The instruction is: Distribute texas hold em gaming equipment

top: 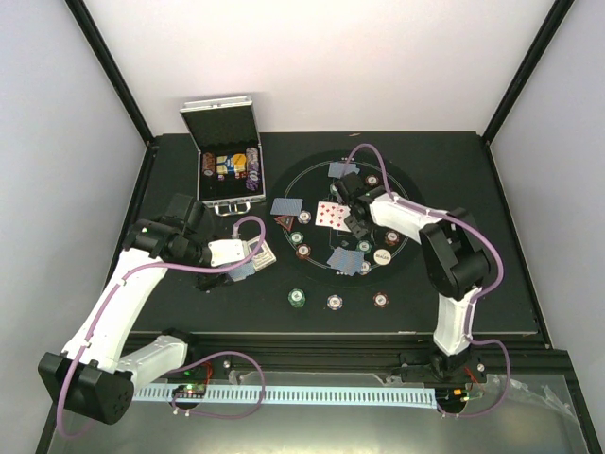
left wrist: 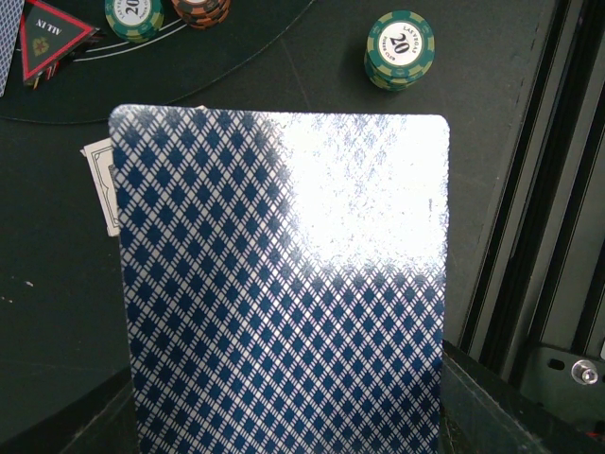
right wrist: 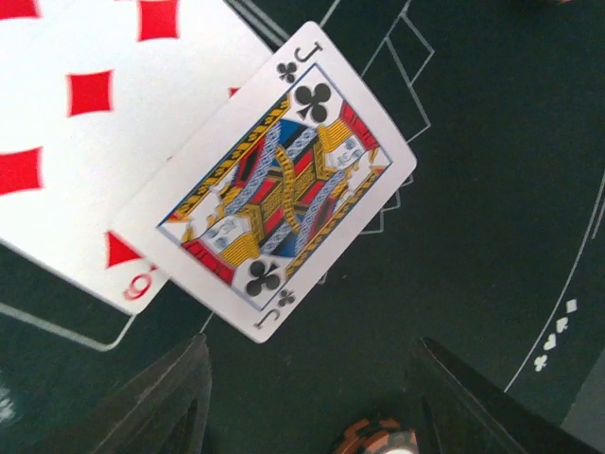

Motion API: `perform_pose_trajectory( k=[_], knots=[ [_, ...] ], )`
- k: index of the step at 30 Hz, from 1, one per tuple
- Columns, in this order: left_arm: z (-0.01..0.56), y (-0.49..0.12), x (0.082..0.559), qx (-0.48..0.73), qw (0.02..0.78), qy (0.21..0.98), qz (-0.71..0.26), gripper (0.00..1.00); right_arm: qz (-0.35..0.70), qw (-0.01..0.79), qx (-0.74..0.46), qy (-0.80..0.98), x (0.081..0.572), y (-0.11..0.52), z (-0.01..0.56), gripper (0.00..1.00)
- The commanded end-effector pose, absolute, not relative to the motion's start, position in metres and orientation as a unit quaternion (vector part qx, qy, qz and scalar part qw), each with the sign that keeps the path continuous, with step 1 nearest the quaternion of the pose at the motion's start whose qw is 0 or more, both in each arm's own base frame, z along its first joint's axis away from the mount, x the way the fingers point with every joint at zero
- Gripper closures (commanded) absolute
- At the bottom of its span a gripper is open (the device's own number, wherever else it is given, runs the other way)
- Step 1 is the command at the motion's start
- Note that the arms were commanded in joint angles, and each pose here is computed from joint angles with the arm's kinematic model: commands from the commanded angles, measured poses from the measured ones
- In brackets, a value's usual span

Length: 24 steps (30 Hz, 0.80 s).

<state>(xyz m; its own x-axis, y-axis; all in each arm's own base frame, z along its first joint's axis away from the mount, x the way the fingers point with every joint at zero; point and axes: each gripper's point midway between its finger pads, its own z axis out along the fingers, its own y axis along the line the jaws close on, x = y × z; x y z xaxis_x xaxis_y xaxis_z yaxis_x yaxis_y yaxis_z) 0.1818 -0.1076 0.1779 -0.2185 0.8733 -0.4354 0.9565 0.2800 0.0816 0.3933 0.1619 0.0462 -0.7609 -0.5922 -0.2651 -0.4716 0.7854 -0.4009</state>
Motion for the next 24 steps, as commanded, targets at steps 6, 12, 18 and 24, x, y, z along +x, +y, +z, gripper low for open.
perform_pose_trajectory(
  k=[6, 12, 18, 24],
  knots=[
    [0.193, -0.113, 0.185, 0.595, 0.226, 0.764, -0.105, 0.98, -0.100, 0.191, -0.273, 0.937, 0.376, 0.172, 0.056, 0.27],
    [0.194, -0.112, 0.184, 0.596, 0.228, 0.763, -0.102, 0.98, 0.004, 0.219, -0.137, 0.966, 0.402, 0.170, 0.085, 0.35],
    [0.193, -0.114, 0.183, 0.596, 0.232, 0.761, -0.108, 0.98, 0.252, 0.276, -0.092, 0.923, 0.380, 0.234, 0.171, 0.27],
    [0.191, -0.118, 0.185, 0.594, 0.238, 0.760, -0.119, 0.98, 0.419, 0.245, -0.095, 0.869, 0.326, 0.287, 0.212, 0.27]
  ],
)
